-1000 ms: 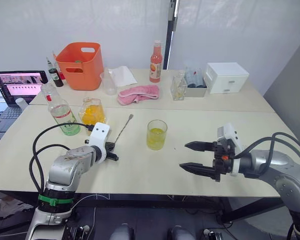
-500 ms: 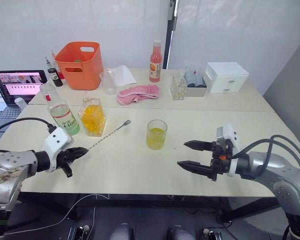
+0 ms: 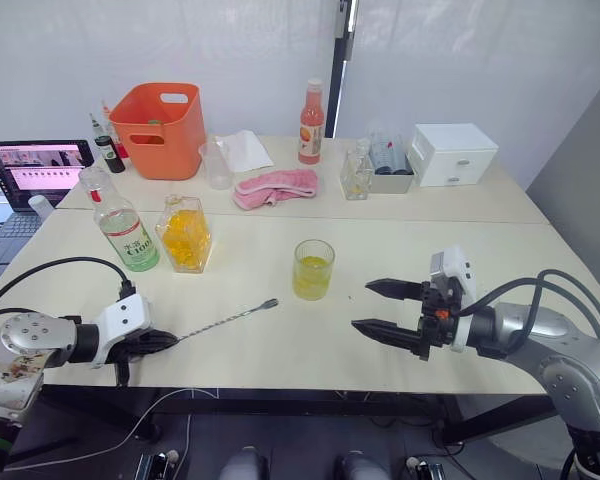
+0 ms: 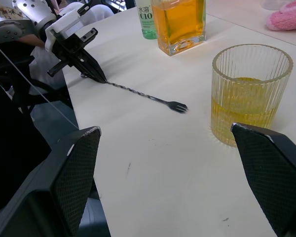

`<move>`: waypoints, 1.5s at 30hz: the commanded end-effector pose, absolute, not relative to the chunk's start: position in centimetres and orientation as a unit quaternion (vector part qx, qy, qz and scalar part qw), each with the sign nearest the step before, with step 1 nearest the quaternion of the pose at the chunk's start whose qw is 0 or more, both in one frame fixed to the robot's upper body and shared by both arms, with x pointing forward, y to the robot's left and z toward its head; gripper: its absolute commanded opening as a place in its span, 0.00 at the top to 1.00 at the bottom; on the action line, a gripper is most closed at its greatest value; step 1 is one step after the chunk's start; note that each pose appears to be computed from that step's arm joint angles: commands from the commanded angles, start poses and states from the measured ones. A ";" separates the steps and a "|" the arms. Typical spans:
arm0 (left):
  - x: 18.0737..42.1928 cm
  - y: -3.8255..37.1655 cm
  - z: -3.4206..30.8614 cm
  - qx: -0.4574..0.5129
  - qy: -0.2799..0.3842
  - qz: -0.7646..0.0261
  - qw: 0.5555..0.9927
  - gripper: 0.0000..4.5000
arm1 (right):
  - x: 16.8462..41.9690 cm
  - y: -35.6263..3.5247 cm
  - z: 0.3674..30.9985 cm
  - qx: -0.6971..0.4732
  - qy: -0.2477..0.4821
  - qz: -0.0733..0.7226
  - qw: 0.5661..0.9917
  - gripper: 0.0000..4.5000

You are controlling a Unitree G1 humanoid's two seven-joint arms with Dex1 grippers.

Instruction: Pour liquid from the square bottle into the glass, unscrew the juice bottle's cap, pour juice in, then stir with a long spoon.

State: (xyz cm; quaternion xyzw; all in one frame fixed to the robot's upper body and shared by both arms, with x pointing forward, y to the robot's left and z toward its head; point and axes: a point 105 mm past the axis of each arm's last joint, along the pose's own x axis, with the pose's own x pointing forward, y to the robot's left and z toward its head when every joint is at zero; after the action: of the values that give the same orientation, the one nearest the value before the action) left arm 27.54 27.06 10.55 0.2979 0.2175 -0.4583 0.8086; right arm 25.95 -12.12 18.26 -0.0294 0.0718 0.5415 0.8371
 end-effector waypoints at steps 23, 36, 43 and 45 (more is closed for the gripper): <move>29.2 25.5 10.6 0.284 0.280 -0.469 0.788 0.28 | 24.7 -12.5 19.3 -0.032 0.038 0.503 0.863 0.00; 29.0 26.1 10.3 0.279 0.271 -0.485 0.783 0.99 | 24.8 -12.6 19.7 -0.032 0.035 0.497 0.866 0.00; 28.8 26.1 14.1 0.239 0.216 -0.527 0.787 0.99 | 25.1 -12.4 19.5 -0.028 0.037 0.499 0.865 0.00; 28.5 25.8 15.5 0.215 0.201 -0.541 0.788 0.99 | 25.1 -12.4 19.5 -0.026 0.037 0.499 0.866 0.00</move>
State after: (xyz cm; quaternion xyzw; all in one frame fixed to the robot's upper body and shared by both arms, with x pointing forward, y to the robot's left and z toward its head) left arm 28.48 25.77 12.81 0.2154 0.2345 -0.5346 0.7828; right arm 25.35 -12.56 18.66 -0.0199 0.0551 0.4936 0.8677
